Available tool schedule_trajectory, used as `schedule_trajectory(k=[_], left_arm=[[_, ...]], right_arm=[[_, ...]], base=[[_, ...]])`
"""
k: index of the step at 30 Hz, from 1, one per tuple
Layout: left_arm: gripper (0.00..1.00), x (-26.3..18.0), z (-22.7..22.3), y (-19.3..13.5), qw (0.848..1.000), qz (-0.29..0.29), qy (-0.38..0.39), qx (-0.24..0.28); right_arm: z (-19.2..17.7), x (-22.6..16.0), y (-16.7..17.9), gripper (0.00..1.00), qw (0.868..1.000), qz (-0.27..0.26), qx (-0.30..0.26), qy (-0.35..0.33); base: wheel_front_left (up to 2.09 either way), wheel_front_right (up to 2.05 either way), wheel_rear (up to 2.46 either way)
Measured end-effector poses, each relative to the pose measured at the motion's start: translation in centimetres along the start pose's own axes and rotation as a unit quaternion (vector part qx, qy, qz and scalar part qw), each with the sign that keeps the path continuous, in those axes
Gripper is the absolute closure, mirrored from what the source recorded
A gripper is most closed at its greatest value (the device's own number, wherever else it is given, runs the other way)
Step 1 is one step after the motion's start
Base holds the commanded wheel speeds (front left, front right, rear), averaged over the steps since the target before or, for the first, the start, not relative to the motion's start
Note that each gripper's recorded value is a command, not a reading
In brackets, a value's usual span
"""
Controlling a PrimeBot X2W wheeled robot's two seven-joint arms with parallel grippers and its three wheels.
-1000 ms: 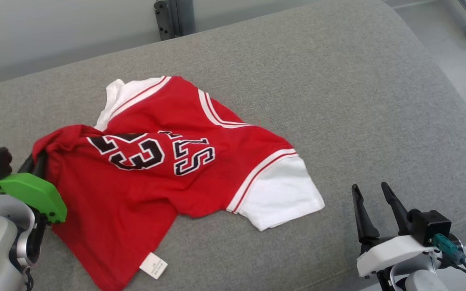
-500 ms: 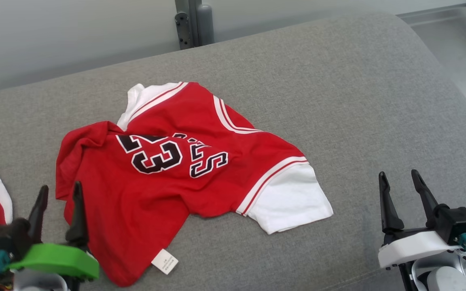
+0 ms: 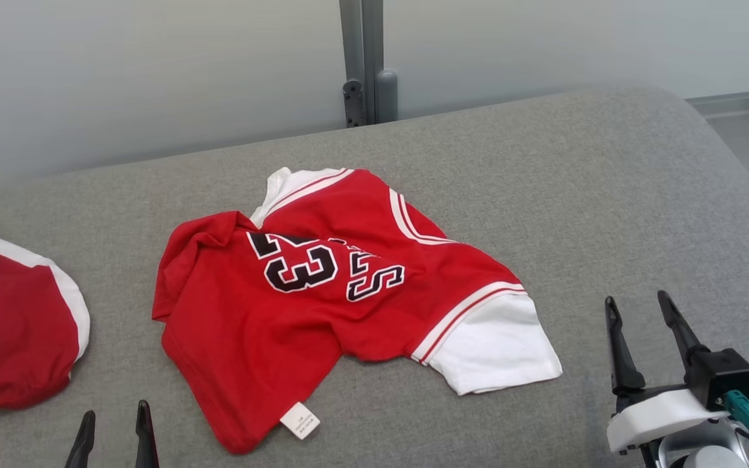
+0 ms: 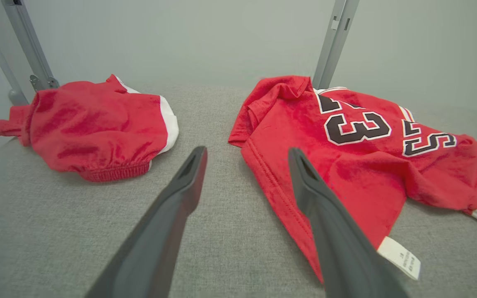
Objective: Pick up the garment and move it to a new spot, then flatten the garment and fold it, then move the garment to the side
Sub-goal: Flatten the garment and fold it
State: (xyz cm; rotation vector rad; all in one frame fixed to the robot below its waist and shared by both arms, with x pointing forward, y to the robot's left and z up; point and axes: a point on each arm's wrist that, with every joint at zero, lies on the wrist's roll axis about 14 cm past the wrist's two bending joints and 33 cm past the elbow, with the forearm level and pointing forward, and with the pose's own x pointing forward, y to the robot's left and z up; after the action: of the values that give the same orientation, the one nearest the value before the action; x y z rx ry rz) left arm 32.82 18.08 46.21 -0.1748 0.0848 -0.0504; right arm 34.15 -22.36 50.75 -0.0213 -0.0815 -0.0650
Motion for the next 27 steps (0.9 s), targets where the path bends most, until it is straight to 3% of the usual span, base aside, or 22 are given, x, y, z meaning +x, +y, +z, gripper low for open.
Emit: schedule_trajectory(k=[11,27], left_arm=[[0.00,-0.9,1.1,3.2,0.999,0.039,-0.025,0.017],[0.00,0.1,1.8,1.2,0.999,0.013,-0.040,0.013]], right_arm=[[-1.7,-0.7,2.3,0.00,0.999,0.031,0.022,0.026],[-1.8,-1.0,2.3,0.00,0.999,0.030,0.026,0.028]], base=[[0.00,0.00,0.00],[0.00,0.00,0.00]])
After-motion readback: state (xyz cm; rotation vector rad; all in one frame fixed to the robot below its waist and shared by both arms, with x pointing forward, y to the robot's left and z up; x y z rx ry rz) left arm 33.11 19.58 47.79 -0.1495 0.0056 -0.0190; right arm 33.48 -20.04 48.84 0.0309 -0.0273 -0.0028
